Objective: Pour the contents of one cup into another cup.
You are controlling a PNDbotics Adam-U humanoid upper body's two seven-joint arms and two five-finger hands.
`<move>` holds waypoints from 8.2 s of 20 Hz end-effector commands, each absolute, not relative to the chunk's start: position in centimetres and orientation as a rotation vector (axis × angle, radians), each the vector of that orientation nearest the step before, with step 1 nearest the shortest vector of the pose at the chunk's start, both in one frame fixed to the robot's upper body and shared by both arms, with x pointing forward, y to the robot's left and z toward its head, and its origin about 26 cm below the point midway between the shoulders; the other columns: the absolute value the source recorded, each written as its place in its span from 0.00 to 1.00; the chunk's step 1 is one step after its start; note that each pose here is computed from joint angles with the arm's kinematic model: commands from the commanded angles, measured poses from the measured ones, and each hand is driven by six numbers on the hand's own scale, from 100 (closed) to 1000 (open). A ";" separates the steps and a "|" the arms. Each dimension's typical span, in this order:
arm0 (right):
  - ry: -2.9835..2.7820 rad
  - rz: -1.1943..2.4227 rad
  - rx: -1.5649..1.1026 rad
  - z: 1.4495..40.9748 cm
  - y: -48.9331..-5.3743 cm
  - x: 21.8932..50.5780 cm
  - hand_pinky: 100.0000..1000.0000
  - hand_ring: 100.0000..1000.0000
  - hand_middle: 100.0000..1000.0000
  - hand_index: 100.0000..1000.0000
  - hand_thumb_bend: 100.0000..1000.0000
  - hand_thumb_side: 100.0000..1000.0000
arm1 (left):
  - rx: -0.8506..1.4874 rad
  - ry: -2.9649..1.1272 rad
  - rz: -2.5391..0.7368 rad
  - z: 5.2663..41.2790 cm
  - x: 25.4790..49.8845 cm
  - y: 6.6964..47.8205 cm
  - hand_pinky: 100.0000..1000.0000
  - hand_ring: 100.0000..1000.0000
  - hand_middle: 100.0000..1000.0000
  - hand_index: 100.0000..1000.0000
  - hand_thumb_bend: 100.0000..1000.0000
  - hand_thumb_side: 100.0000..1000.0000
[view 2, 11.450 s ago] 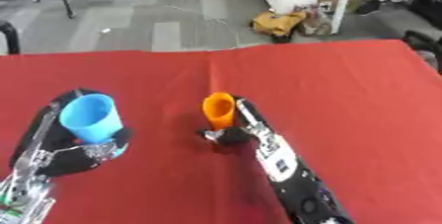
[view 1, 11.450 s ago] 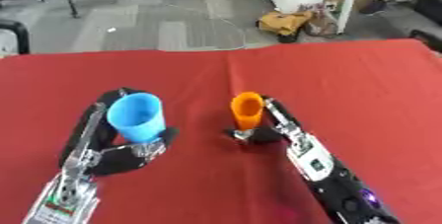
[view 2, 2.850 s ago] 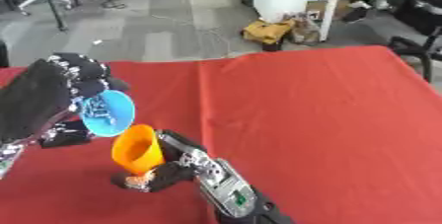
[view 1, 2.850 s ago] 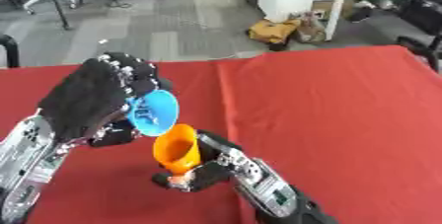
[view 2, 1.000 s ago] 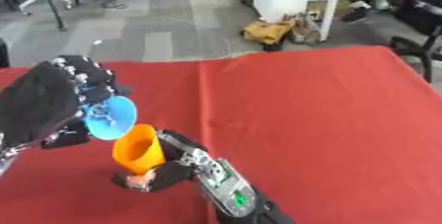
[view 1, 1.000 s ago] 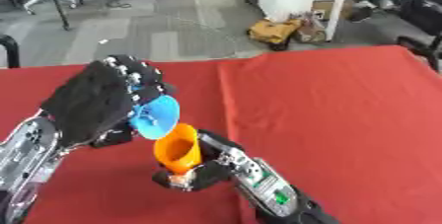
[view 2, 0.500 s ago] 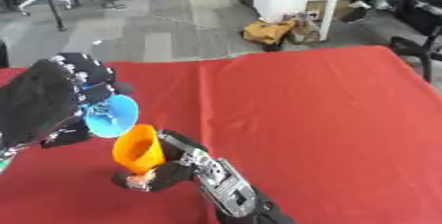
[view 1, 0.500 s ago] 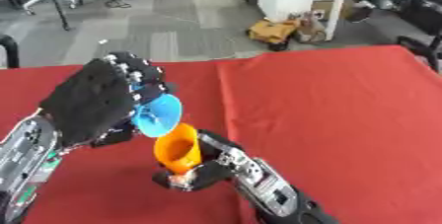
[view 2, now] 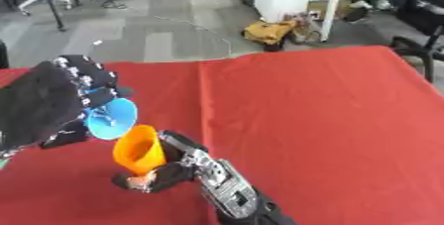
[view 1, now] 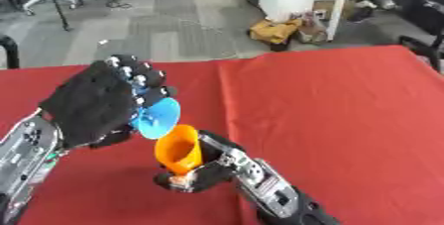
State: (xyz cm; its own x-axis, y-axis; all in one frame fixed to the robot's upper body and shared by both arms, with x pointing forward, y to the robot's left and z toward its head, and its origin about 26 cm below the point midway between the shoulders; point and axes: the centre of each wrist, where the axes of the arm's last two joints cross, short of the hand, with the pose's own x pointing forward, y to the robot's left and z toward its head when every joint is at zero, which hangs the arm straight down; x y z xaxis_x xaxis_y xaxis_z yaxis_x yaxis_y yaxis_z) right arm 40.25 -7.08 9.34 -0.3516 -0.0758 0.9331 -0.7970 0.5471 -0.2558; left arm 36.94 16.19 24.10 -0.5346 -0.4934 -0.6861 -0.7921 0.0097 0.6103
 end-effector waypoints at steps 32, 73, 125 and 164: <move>-1.807 0.911 0.729 10.2 -7.1 40.6 0.65 0.32 0.28 0.38 0.32 0.00 | -1.345 1.796 1.614 25.4 36.2 15.9 0.36 0.36 0.35 0.65 0.49 0.00; -1.806 0.907 0.727 10.2 -7.2 40.6 0.65 0.32 0.28 0.38 0.32 0.00 | -1.379 1.690 1.655 25.7 36.1 16.0 0.38 0.36 0.35 0.65 0.46 0.00; -2.013 0.775 0.024 6.7 -14.1 43.3 1.00 0.86 0.80 0.78 0.64 0.16 | -1.478 2.178 1.701 23.3 37.7 20.3 0.33 0.34 0.33 0.62 0.44 0.00; -2.180 0.383 0.005 12.5 -18.0 42.3 0.97 0.81 0.78 0.79 0.62 0.25 | -0.261 3.927 0.709 13.0 39.4 22.6 0.49 0.55 0.62 0.69 1.00 0.24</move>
State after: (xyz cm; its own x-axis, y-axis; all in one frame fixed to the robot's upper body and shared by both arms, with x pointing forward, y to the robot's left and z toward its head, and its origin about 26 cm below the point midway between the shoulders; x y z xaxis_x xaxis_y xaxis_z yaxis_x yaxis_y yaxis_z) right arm 42.17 -17.42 11.00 -0.5658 0.1357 0.8133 -0.1606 0.9494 -0.2701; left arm 39.54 21.84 11.07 -0.6100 -0.2412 0.7548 0.0510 0.9386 0.3412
